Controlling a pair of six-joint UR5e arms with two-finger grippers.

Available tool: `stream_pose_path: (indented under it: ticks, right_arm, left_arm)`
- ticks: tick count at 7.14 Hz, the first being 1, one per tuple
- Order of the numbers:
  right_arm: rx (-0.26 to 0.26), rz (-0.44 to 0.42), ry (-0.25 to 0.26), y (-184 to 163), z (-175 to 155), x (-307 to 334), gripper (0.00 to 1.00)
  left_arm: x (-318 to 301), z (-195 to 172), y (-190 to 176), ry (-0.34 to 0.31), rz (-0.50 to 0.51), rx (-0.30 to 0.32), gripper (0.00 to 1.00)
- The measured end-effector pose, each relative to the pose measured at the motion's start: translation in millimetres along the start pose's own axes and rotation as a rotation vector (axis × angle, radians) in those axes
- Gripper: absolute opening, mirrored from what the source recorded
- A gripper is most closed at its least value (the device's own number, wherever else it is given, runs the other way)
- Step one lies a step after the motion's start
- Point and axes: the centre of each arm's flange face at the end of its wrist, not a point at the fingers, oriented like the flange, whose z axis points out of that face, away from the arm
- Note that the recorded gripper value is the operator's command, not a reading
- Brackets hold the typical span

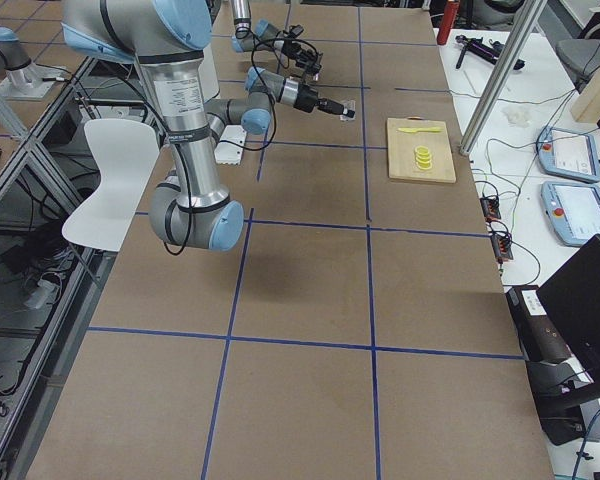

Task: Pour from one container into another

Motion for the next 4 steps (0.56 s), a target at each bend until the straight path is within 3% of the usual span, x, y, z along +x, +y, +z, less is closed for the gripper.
stream_pose_path:
  ticks: [4]
  right_arm:
    - [0.001, 0.000, 0.001, 0.3, 0.0, 0.3, 0.00]
  left_arm:
    - [-1.4, 4.5, -3.9, 0.036, -0.018, -0.026, 0.00]
